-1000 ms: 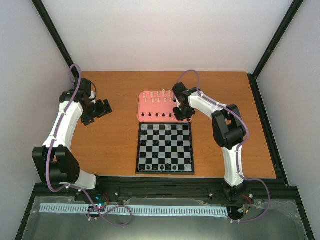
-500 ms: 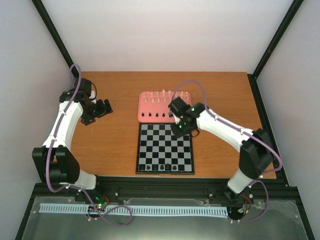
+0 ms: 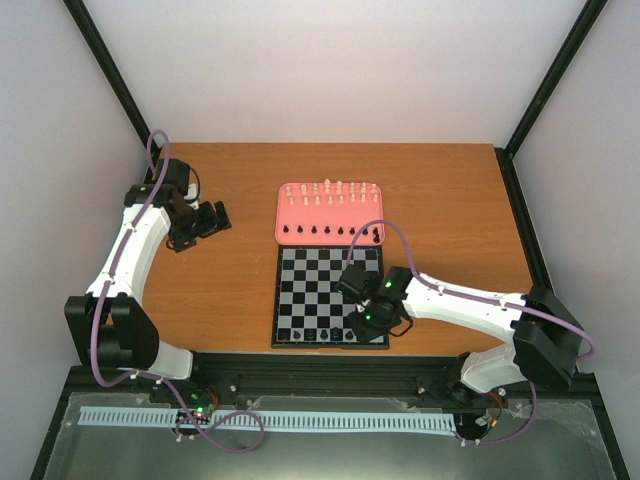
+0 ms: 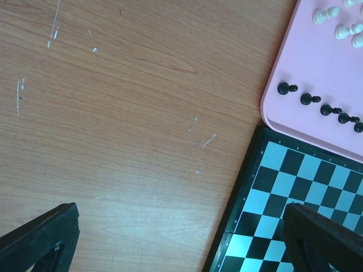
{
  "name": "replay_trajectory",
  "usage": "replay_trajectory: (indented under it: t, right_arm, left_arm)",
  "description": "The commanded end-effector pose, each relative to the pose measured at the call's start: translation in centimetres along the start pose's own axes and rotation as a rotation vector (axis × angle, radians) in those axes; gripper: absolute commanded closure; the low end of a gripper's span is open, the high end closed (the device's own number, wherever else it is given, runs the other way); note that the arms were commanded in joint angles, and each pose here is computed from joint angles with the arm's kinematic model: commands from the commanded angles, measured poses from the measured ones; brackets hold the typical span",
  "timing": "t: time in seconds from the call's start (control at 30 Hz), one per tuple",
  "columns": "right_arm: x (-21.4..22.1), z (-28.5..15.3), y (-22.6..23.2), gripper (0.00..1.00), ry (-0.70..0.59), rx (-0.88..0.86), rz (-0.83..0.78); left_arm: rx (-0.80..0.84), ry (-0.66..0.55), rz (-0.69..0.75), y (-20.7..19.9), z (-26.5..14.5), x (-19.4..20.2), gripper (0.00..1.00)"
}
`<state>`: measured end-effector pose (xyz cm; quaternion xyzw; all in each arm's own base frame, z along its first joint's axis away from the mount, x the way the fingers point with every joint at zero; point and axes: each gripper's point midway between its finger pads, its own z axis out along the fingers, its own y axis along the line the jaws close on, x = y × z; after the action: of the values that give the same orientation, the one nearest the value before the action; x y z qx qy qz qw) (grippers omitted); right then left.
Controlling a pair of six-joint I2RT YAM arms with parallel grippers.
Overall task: Set up the chess pieces on the board
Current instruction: Place the chess piece on the chessboard.
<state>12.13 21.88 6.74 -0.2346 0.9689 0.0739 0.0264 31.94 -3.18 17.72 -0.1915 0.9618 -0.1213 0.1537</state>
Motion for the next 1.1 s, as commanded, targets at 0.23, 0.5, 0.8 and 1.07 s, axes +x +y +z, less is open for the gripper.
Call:
replay_trajectory:
  t: [0.23, 0.5, 0.8, 1.07]
  right_arm:
    - [-1.0, 2.5, 0.4, 0.97, -0.015, 0.026, 0.053]
    - [-1.2, 2.9, -0.1, 0.95, -0.013, 0.064, 0.054]
    - [-1.0, 3.3, -0.3, 0.82, 0.013, 0.078, 0.042]
    - [-1.6, 2.0, -0.5, 0.63, -0.021, 0.101, 0.043]
  left_arm:
    - [0.024, -0.023, 0.033, -0.8, -0.7, -0.1, 0.0]
    - [0.02, -0.02, 0.036, -0.7, -0.4, -0.1, 0.0]
    - [0.02, -0.014, 0.034, -0.8, -0.1, -0.3, 0.0]
    - [0.019, -0.009, 0.034, -0.8, 0.1, -0.4, 0.0]
